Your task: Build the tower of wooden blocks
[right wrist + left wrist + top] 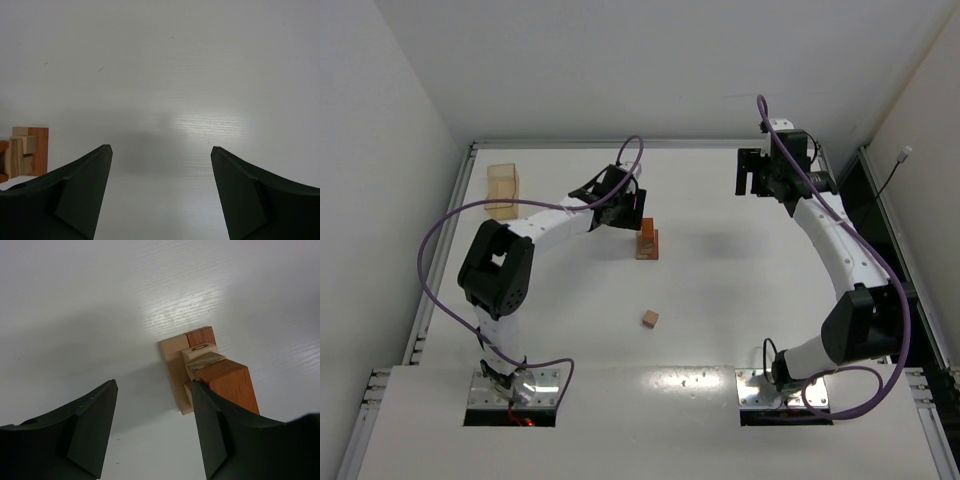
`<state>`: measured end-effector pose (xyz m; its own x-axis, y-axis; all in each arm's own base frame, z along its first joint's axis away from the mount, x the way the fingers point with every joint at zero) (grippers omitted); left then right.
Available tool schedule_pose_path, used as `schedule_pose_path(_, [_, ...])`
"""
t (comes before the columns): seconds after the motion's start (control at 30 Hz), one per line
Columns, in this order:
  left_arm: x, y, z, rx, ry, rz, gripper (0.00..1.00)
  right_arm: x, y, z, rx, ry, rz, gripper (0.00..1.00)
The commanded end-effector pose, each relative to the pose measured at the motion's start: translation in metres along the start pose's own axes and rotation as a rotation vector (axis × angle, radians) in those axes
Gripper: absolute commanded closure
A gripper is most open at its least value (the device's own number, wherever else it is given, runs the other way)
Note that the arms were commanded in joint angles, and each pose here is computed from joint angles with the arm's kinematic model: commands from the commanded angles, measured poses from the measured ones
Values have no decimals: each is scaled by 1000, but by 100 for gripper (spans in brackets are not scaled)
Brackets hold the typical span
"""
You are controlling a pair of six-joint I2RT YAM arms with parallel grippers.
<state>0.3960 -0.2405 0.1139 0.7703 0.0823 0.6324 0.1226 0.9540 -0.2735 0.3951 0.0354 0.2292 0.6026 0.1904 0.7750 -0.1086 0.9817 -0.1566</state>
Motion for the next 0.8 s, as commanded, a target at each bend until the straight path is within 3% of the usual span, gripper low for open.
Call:
schedule_pose_path(0.0, [16, -15, 6, -40, -41, 11, 42, 8, 1, 0, 13, -34, -22, 23])
schedule_pose_path(0.27, [18, -8, 7, 2, -63, 12, 38, 6, 2, -3, 15, -25, -30, 23])
schedule_pose_path(0.37, [20, 2, 20, 50, -100, 15, 27, 8, 6, 0, 47, -37, -31, 23])
schedule_pose_path(0.43, [23, 12, 29, 83, -127, 24, 26, 7, 11, 4, 79, -43, -30, 24])
schedule_pose_path(0.47, [30, 24, 35, 114, -160, 41, 23, 1, 18, 5, 131, -39, -12, 24])
schedule_pose_path(0.53, [38, 49, 57, 146, -207, 73, 8, 4, 40, 16, 249, -76, 32, 24])
schedule_pose_path(0.6, [42, 69, 79, 167, -243, 88, 2, -7, 76, 26, 456, -76, 87, 26])
schedule_pose_path(0.63, [43, 90, 87, 207, -244, 106, 0, -12, 96, 35, 582, -75, 121, 26])
schedule_pose_path(0.77, [43, 129, 117, 245, -239, 135, 0, -54, 150, 53, 787, 17, 360, 27])
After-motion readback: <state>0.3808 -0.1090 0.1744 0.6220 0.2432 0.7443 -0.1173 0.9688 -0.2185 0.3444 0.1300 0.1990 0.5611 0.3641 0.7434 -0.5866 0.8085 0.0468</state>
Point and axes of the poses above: each gripper's point midway between its finger pads, its own z axis back along the fingers, its own y axis along the line the jaws close on, x = y × z, the point moved 3 cm from there along z, back along the fingers, and after that the axes turned 11 degrees about z, right-handed, at the moved point
